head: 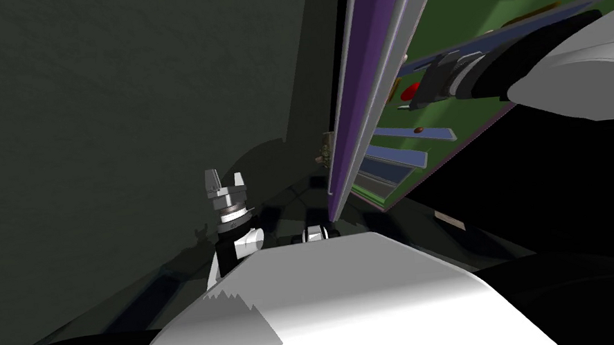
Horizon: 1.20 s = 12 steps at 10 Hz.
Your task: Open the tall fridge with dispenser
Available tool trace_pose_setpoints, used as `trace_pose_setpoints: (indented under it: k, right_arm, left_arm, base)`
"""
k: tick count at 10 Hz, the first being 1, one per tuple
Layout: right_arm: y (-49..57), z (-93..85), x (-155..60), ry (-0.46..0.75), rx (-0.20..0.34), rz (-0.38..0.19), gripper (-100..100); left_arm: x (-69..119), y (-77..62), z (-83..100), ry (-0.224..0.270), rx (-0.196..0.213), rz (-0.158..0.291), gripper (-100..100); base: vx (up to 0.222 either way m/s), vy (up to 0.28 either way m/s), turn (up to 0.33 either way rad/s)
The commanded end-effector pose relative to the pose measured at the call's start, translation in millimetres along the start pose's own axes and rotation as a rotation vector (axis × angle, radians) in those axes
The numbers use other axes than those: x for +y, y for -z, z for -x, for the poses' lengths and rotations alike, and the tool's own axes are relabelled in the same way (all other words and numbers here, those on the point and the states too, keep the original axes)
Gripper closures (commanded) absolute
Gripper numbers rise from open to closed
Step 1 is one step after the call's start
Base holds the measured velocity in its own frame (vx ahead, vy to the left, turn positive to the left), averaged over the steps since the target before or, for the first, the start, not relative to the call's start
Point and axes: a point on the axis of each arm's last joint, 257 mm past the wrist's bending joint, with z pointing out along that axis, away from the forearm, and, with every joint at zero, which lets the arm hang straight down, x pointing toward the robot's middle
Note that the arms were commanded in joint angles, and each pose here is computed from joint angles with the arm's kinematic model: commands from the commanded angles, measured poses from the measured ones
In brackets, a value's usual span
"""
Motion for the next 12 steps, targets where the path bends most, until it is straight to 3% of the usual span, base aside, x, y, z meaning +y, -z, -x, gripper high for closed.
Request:
trace_pose_setpoints:
  k: [1, 6, 12]
  right_arm:
    - [-6.2, 5.4, -20, 0.017, 0.002, -0.001, -100]
    - [-16.3, 13.5, -72, 0.022, 0.018, -0.012, -100]
    - [-23.3, 38.2, -119, 0.042, 0.012, -0.025, -100]
  left_arm:
    - [0.0, 0.0, 0.0, 0.000, 0.000, 0.000, 0]
    - [0.0, 0.0, 0.0, 0.000, 0.000, 0.000, 0]
    - [0.0, 0.0, 0.0, 0.000, 0.000, 0.000, 0]
  base:
    - [-0.006, -0.024, 0.015]
    - [-0.007, -0.025, 0.028]
    - [-0.008, -0.023, 0.024]
